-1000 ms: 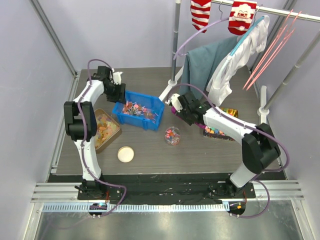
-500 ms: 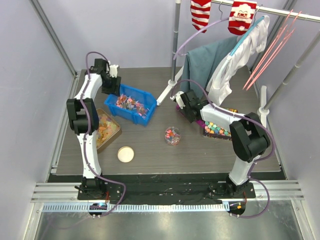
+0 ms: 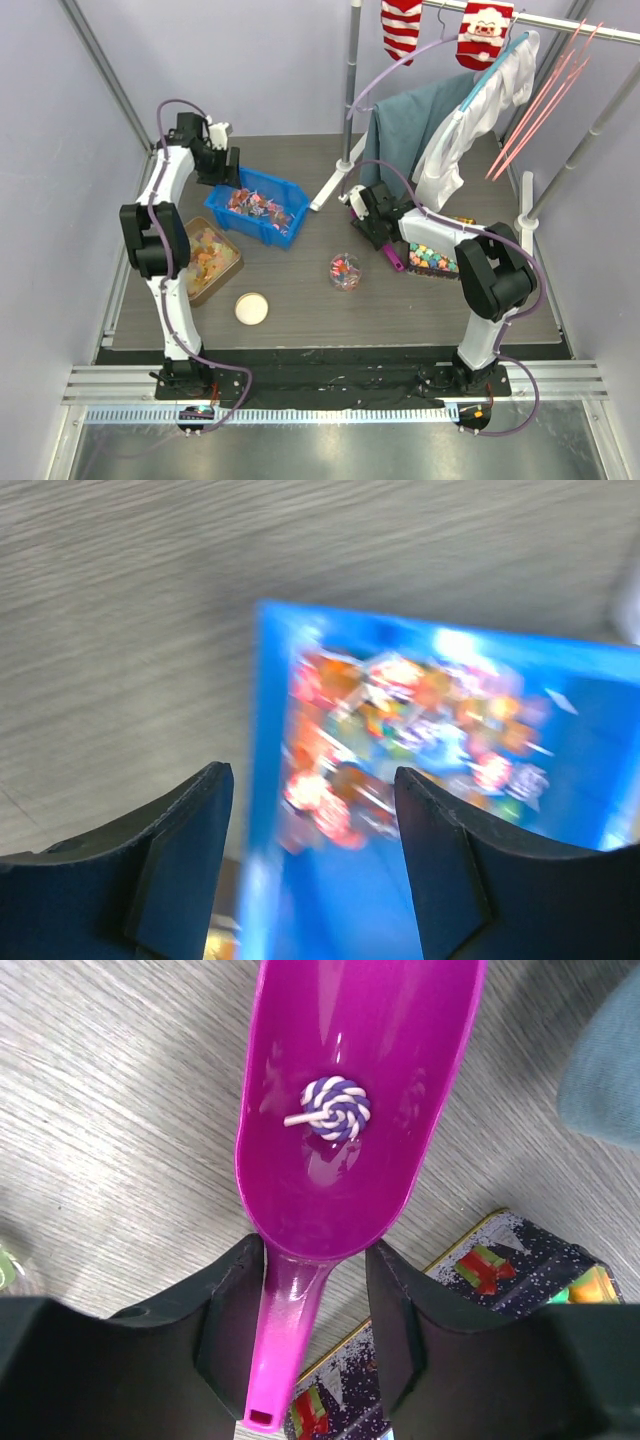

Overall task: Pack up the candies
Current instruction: Place the spatula at the center of the board, then pick up the bottle lid at the center of the board.

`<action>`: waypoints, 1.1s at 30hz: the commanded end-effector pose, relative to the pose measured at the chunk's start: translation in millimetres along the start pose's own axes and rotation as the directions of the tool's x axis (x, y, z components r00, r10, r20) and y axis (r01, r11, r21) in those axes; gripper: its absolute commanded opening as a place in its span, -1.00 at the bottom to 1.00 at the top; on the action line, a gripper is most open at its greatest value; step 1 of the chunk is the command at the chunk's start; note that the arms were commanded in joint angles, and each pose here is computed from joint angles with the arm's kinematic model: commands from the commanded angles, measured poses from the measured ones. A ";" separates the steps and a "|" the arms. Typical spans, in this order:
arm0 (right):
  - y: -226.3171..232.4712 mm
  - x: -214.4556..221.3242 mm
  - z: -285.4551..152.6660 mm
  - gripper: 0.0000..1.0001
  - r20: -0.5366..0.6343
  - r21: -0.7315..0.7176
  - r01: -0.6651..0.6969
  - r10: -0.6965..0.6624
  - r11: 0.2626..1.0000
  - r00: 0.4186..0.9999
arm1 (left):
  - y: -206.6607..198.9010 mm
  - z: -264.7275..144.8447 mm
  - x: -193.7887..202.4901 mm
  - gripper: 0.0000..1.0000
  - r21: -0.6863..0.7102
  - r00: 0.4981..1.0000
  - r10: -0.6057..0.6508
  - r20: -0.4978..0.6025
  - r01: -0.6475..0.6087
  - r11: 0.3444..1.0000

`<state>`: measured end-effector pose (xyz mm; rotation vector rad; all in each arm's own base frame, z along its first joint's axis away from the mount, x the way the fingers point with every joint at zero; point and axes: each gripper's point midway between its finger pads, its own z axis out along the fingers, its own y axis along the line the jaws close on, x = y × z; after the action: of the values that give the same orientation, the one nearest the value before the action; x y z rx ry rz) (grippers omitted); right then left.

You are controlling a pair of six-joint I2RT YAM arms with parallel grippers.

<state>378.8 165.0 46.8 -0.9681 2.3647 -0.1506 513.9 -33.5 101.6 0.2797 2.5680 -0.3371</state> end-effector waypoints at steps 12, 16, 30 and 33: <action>0.0 -69.9 -92.0 0.08 0.221 -0.103 0.071 -0.047 0.992 0.974 | -96.6 -131.9 14.8 0.60 0.226 0.936 0.210 0.281 -0.277 0.934; 11.0 -81.7 -114.5 0.08 0.273 -0.137 0.119 -0.078 0.983 0.959 | -103.0 -133.6 55.8 0.62 0.232 0.915 0.319 0.246 -0.375 0.898; 43.5 -68.0 -162.5 0.09 0.361 -0.288 0.306 -0.193 0.907 0.912 | -132.9 -99.8 217.0 0.62 0.328 0.596 0.802 -0.039 -0.750 0.574; 49.3 -64.9 -164.9 0.09 0.373 -0.309 0.319 -0.194 0.896 0.907 | -128.5 -94.0 225.9 0.56 0.319 0.577 0.814 -0.067 -0.761 0.565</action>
<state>308.9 220.9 183.5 -1.3319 2.0497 0.2669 232.5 -111.9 85.6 1.5338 2.3226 -0.4697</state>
